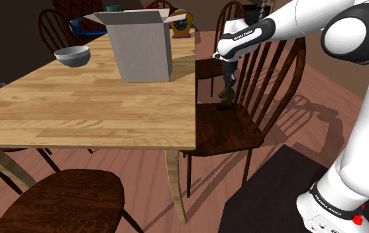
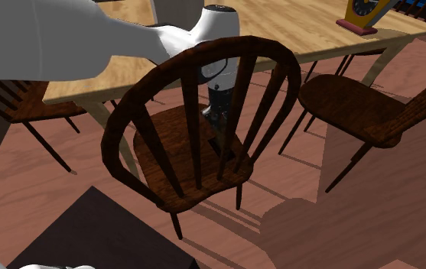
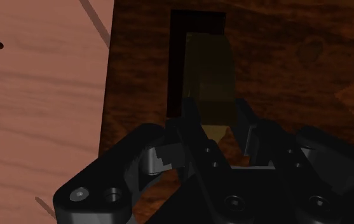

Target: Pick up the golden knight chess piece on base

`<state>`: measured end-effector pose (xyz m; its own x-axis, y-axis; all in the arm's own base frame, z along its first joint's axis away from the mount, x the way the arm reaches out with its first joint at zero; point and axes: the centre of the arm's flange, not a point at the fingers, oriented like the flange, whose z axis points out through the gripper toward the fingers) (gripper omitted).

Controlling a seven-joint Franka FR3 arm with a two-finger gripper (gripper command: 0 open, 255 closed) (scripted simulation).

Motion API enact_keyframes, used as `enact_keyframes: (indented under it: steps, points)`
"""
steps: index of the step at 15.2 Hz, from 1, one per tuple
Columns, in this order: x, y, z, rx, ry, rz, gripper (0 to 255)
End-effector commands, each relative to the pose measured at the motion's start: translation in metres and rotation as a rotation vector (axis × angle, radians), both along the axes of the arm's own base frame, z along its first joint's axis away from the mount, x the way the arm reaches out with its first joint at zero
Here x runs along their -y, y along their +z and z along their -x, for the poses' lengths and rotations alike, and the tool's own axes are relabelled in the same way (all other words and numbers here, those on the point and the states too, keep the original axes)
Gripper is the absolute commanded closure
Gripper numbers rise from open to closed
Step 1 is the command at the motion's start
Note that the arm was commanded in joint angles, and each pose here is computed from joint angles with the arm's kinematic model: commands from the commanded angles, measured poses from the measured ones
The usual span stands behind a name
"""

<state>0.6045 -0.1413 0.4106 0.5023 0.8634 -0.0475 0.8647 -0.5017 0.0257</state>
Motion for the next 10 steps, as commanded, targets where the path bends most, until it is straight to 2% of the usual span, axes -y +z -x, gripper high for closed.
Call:
enact_keyframes:
  steps: [1,8,10]
  points:
    - [-0.001,0.011,-0.001,0.000,0.000,0.000,255]
    - [-0.001,0.048,-0.001,0.000,0.000,0.000,255]
    - [-0.001,0.049,-0.001,0.000,0.000,0.000,255]
